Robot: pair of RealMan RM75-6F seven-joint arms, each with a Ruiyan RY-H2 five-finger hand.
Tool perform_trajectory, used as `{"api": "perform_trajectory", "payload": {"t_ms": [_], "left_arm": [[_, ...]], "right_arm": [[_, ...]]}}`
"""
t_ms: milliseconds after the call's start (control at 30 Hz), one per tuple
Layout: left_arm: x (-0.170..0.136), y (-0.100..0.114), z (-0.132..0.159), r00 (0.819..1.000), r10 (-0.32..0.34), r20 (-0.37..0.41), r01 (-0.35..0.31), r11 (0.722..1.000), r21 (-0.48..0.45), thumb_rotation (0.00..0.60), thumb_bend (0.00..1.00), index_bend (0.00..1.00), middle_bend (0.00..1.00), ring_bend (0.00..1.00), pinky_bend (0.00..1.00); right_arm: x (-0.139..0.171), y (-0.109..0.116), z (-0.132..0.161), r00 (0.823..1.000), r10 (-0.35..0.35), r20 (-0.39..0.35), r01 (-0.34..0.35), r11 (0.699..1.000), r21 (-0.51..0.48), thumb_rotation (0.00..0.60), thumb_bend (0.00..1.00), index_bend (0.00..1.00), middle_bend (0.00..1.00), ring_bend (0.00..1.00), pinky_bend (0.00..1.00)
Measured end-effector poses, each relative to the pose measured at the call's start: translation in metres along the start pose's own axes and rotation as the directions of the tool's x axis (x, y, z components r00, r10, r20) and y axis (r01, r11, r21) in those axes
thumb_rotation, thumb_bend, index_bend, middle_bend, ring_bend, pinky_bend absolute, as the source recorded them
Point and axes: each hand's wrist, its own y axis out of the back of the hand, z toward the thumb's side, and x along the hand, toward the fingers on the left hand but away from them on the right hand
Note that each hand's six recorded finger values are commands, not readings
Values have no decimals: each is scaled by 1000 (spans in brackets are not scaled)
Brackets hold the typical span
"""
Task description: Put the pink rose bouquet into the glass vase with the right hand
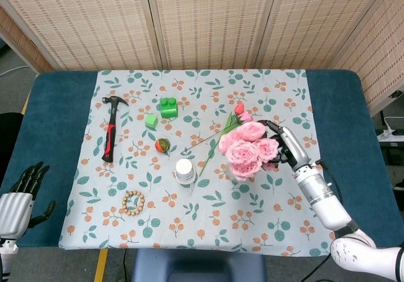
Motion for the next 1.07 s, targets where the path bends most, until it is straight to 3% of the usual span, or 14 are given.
{"api": "perform_trajectory", "payload": {"t_ms": [167, 367, 467, 533, 633, 667, 767, 867, 900, 1000, 1067], "left_arm": [[0, -1, 1, 1000, -1, 2, 1, 1000, 1, 600, 369, 10, 16, 51, 287], [0, -1, 1, 1000, -5, 4, 5, 1000, 3, 600, 369, 10, 16, 51, 287], [0, -1, 0, 1000, -4, 2, 4, 1000, 1, 600, 369, 10, 16, 51, 287], [0, -1, 0, 1000, -4, 0, 4, 1000, 2, 600, 368, 10, 16, 51, 287], [1, -2, -2, 1000, -5, -2, 5, 1000, 4, 600, 369, 10, 16, 52, 287], [1, -2, -2, 1000, -6, -3, 6, 1000, 4, 600, 369, 10, 16, 51, 287], [1, -3, -2, 1000, -7, -5, 7, 1000, 9, 600, 369, 10, 16, 51, 287], [1, -2, -1, 1000, -4, -4, 4, 1000, 14, 600, 369, 10, 16, 52, 288], [1, -2, -1, 1000, -3, -3, 4, 1000, 17, 600, 369, 10, 16, 52, 288], [1, -3, -1, 1000, -1, -4, 2, 1000, 26, 600, 369, 10, 16, 51, 287], [1, -3, -1, 1000, 0, -6, 1, 999, 34, 600, 368, 10, 16, 52, 287]], "right_arm": [[4, 2, -1, 1000, 6, -14, -6, 1000, 28, 600, 62, 185, 998, 942, 1000], [14, 14, 2, 998, -32, -46, 36, 997, 75, 600, 62, 183, 998, 938, 1000], [23, 20, 5, 996, -50, -76, 58, 992, 113, 600, 62, 201, 994, 877, 998], [34, 26, 6, 993, -62, -103, 80, 981, 176, 600, 62, 235, 906, 767, 959], [53, 35, 2, 987, -91, -136, 131, 937, 325, 600, 59, 257, 658, 553, 847], [59, 38, -1, 984, -107, -142, 154, 913, 378, 600, 54, 264, 574, 458, 779], [81, 51, -15, 969, -186, -162, 246, 786, 568, 600, 30, 238, 351, 209, 527], [106, 64, -36, 940, -291, -176, 321, 590, 740, 600, 23, 178, 196, 57, 324], [115, 69, -43, 927, -329, -182, 336, 510, 792, 600, 23, 164, 163, 26, 285], [129, 76, -59, 907, -380, -183, 326, 356, 876, 600, 21, 147, 112, 0, 252], [134, 79, -69, 902, -393, -177, 309, 302, 902, 600, 20, 145, 106, 0, 249]]}}
